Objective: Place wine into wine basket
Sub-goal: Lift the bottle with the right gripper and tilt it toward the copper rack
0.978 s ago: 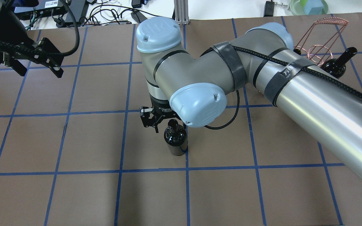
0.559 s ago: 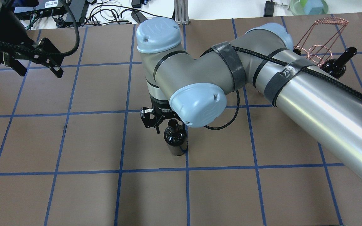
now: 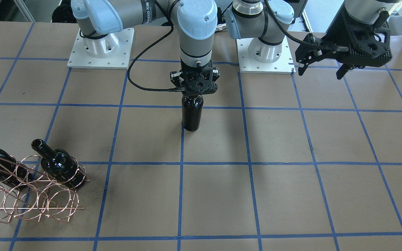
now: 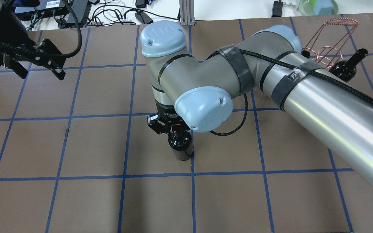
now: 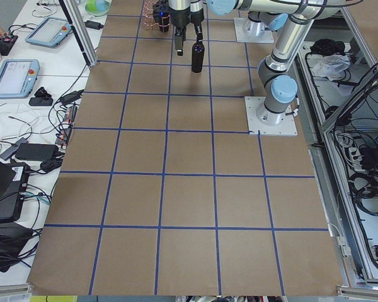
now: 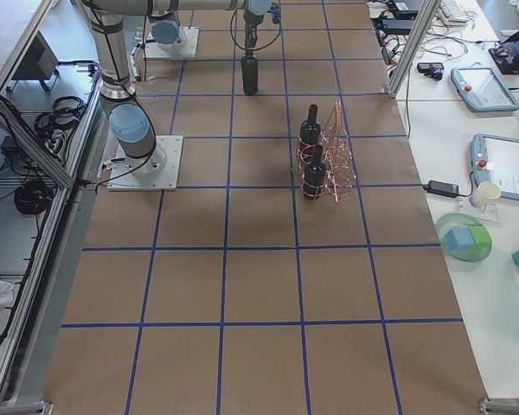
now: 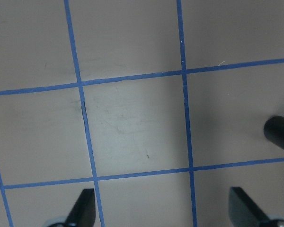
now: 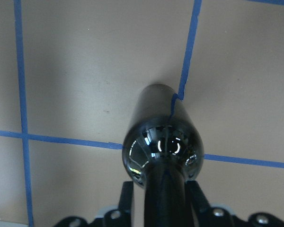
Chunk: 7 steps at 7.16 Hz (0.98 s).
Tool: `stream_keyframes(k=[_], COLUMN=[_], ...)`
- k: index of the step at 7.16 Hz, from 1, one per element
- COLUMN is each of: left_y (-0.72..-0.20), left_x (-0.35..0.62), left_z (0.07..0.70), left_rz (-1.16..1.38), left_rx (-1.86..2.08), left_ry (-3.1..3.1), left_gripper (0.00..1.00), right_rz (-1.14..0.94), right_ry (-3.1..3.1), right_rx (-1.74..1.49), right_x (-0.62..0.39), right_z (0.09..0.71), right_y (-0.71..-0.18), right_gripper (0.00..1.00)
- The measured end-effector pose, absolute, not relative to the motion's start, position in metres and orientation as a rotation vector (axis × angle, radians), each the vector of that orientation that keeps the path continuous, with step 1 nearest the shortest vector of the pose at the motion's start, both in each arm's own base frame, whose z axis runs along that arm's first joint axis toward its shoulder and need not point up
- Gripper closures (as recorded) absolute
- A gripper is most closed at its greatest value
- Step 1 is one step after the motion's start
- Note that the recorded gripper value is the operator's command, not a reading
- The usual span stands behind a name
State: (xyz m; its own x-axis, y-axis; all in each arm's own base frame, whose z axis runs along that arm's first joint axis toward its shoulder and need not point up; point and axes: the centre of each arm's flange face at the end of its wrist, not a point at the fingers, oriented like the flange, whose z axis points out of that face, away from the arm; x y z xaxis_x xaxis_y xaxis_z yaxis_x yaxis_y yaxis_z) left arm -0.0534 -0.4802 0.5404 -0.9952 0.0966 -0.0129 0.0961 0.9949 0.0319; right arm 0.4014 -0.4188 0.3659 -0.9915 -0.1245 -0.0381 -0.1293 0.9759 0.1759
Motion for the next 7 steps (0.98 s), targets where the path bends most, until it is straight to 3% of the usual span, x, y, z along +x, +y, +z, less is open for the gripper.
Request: stream_keyframes(k=[4,7], left_y=[-0.480,-0.479], left_x=[-0.054,-0.054], left_z=[0.541,0.542], left_rz=[0.050,0.046], left_rx=[0.151,0.152], left_ry=[3.122,3.122], left_gripper=[0.00,0.00], right_rz=[0.262,0.203], right_ry=[3.096,3.077], right_rx=[-0.228,-0.280], right_x=[0.398,0.361], right_z=[0.369,0.399], right_y=[-0.424,-0.456], right_gripper=[1.00,1.00])
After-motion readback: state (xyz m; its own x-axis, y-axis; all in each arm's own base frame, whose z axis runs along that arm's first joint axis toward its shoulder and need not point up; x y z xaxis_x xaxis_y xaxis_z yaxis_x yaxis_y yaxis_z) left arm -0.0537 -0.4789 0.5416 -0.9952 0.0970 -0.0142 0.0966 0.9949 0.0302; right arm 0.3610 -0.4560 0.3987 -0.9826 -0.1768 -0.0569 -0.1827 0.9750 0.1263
